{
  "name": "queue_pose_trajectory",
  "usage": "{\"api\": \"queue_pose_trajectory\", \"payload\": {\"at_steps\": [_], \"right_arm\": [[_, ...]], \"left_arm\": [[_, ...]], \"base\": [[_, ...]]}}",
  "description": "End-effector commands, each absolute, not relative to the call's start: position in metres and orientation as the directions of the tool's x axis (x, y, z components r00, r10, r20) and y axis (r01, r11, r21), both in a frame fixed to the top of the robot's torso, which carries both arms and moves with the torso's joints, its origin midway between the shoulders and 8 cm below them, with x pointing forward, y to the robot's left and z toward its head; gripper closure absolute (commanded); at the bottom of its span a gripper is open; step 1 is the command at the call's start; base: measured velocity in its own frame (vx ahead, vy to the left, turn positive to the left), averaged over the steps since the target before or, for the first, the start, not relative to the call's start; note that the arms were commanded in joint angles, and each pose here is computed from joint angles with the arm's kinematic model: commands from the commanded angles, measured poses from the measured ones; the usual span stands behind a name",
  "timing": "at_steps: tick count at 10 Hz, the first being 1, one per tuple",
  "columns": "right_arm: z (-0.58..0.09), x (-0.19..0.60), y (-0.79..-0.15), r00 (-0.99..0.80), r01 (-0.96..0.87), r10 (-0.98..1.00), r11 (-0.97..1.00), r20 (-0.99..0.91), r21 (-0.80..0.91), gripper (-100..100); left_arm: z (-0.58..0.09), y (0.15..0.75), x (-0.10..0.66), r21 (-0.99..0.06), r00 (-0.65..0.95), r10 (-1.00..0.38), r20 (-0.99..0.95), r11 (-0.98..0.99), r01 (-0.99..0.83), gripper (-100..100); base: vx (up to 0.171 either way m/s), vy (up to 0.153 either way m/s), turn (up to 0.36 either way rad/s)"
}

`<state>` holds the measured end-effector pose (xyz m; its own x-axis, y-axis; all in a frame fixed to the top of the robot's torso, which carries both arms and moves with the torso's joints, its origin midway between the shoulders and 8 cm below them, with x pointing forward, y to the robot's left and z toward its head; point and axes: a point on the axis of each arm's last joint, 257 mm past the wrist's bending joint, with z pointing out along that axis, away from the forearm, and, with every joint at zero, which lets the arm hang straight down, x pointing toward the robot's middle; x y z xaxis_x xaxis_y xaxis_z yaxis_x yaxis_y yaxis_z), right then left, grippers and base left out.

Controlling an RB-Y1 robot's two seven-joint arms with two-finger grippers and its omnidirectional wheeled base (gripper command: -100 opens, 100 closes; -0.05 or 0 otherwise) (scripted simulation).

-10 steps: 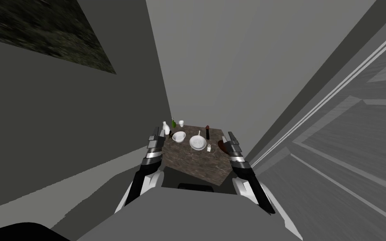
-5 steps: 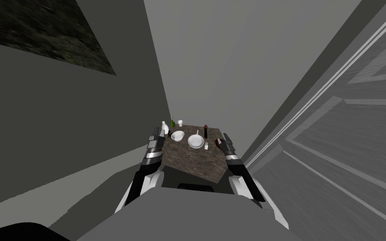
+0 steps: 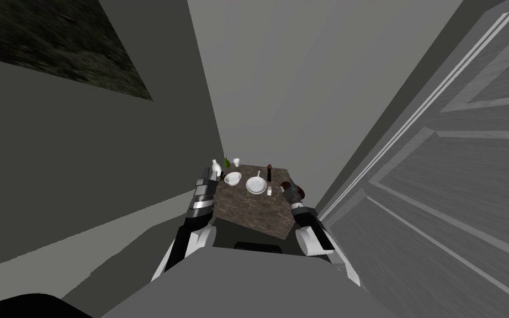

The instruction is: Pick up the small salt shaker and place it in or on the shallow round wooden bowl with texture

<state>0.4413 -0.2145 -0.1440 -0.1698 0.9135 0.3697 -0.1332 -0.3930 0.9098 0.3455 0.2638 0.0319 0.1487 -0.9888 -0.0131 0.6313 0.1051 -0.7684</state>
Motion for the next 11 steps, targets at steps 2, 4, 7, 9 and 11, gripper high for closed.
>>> {"api": "queue_pose_trajectory", "payload": {"at_steps": [2,4,7,9,11], "right_arm": [[-0.178,0.448,-0.203,-0.158,-0.008,0.838,-0.53,0.523,0.848,-100],[-0.191,0.449,-0.197,-0.145,0.041,0.793,-0.593,0.592,0.804,-100],[-0.217,0.451,-0.185,-0.105,0.132,0.701,-0.693,0.705,0.709,-100],[-0.242,0.449,-0.172,-0.05,0.212,0.606,-0.771,0.794,0.601,-100],[-0.253,0.448,-0.165,-0.014,0.247,0.537,-0.816,0.844,0.523,-100]], "left_arm": [[0.032,0.264,0.345,-0.768,0.149,-0.989,-0.013,0.105,0.631,0],[0.032,0.264,0.345,-0.768,0.149,-0.989,-0.013,0.105,0.631,0],[0.032,0.264,0.345,-0.768,0.149,-0.989,-0.013,0.105,0.631,0],[0.032,0.264,0.345,-0.768,0.149,-0.989,-0.013,0.105,0.631,0],[0.032,0.264,0.345,-0.768,0.149,-0.989,-0.013,0.105,0.631,0]], "base": [[-0.021,-0.034,-0.011],[-0.003,-0.02,-0.003],[0.001,-0.015,-0.003],[0.015,-0.021,-0.001],[0.015,-0.013,0.002]]}}
